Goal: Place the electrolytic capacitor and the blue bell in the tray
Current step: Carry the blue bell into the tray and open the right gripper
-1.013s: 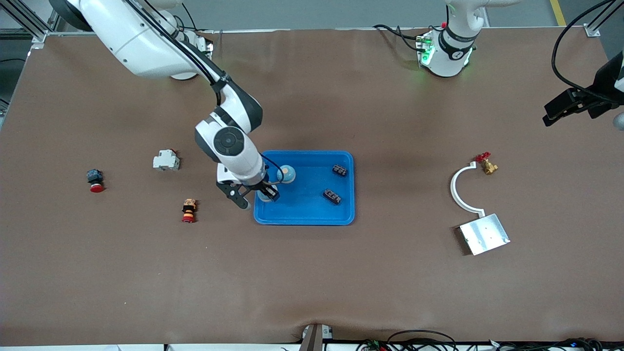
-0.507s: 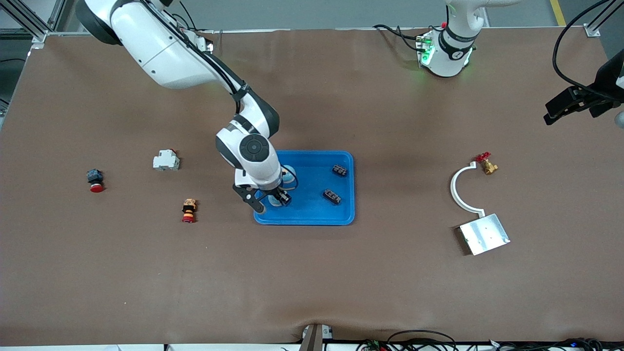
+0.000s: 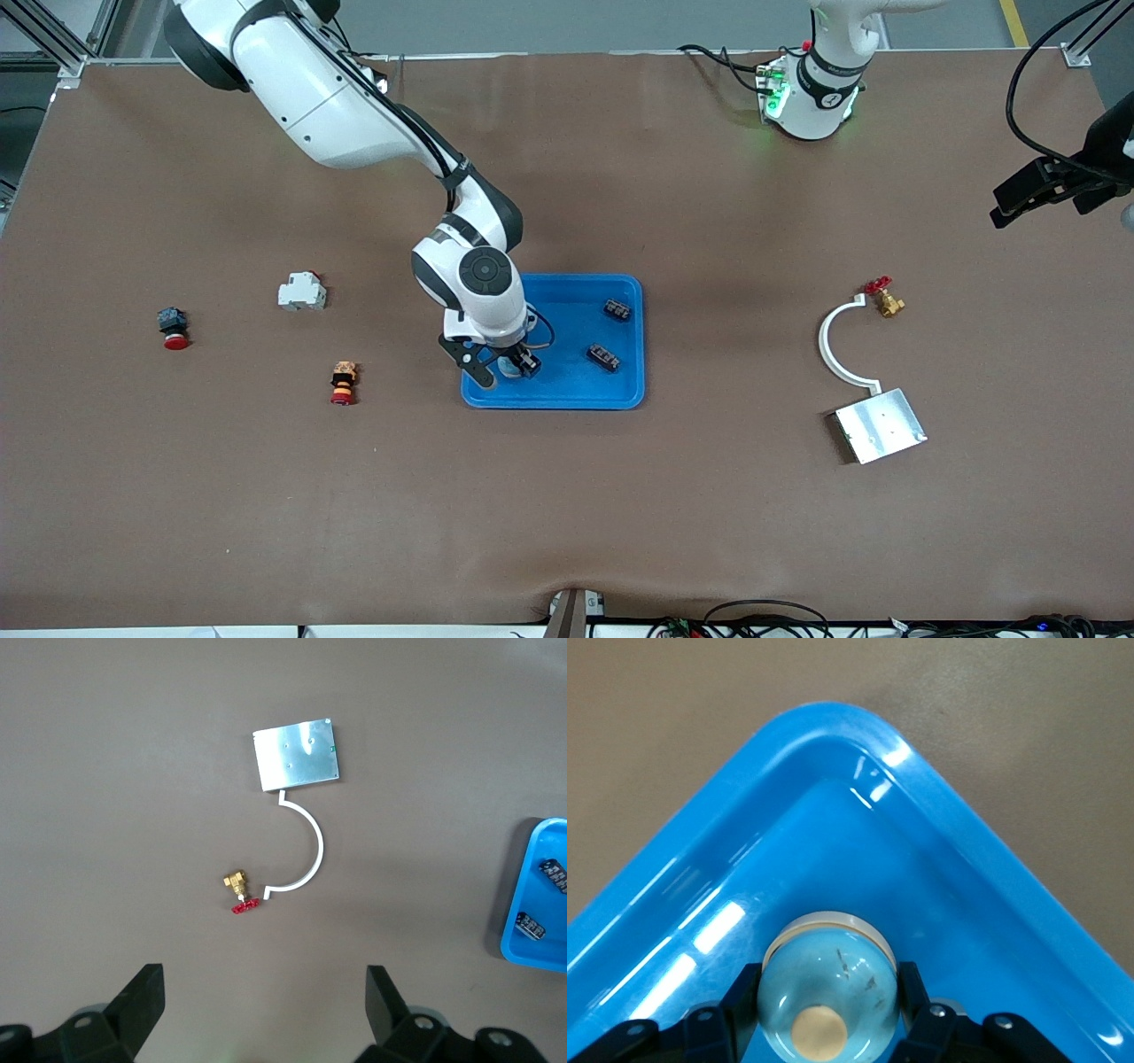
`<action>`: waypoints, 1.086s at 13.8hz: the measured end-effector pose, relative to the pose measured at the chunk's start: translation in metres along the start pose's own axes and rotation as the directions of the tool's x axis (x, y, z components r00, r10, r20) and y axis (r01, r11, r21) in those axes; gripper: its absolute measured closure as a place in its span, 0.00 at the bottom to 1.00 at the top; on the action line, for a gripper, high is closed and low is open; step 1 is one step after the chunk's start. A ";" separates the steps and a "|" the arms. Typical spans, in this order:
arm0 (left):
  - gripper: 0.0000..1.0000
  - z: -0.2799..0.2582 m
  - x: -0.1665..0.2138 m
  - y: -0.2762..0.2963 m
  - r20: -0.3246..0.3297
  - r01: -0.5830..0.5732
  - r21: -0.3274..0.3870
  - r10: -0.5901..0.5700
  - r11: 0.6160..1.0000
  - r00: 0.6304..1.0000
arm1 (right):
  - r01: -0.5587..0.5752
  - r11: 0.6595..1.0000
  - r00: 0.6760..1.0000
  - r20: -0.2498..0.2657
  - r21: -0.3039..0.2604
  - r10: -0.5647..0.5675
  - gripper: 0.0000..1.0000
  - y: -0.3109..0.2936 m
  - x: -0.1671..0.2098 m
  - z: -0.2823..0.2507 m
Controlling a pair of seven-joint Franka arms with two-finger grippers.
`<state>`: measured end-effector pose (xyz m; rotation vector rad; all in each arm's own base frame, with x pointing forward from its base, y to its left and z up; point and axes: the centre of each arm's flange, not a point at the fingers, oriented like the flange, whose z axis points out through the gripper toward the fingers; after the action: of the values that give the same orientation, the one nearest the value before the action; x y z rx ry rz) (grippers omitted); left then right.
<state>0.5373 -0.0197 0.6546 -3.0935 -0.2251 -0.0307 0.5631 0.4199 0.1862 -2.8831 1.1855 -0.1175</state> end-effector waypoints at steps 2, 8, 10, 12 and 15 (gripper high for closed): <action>0.00 0.001 0.002 0.002 -0.002 -0.003 -0.001 0.003 1.000 1.000 | -0.004 1.000 1.000 0.000 0.000 0.004 0.33 -0.001 0.000 0.001; 0.00 0.005 0.006 0.004 0.000 -0.006 -0.001 0.006 1.000 1.000 | -0.016 1.000 1.000 0.000 0.006 0.016 0.33 -0.003 0.002 0.001; 0.00 0.004 0.006 0.004 -0.003 -0.006 -0.002 0.006 1.000 1.000 | -0.020 1.000 1.000 -0.004 0.011 0.021 0.31 -0.004 0.006 0.002; 0.00 0.002 0.006 0.004 -0.006 -0.005 -0.002 0.005 1.000 1.000 | -0.024 0.999 1.000 -0.010 0.031 0.025 0.20 -0.006 0.011 0.003; 0.00 0.002 0.006 0.004 -0.004 -0.005 -0.002 0.005 1.000 1.000 | -0.027 0.999 0.999 -0.017 0.040 0.028 0.00 -0.006 0.018 0.004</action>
<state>0.5438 -0.0224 0.6526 -3.0954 -0.2173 -0.0371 0.5799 0.4118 0.1838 -2.8369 1.2106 -0.1638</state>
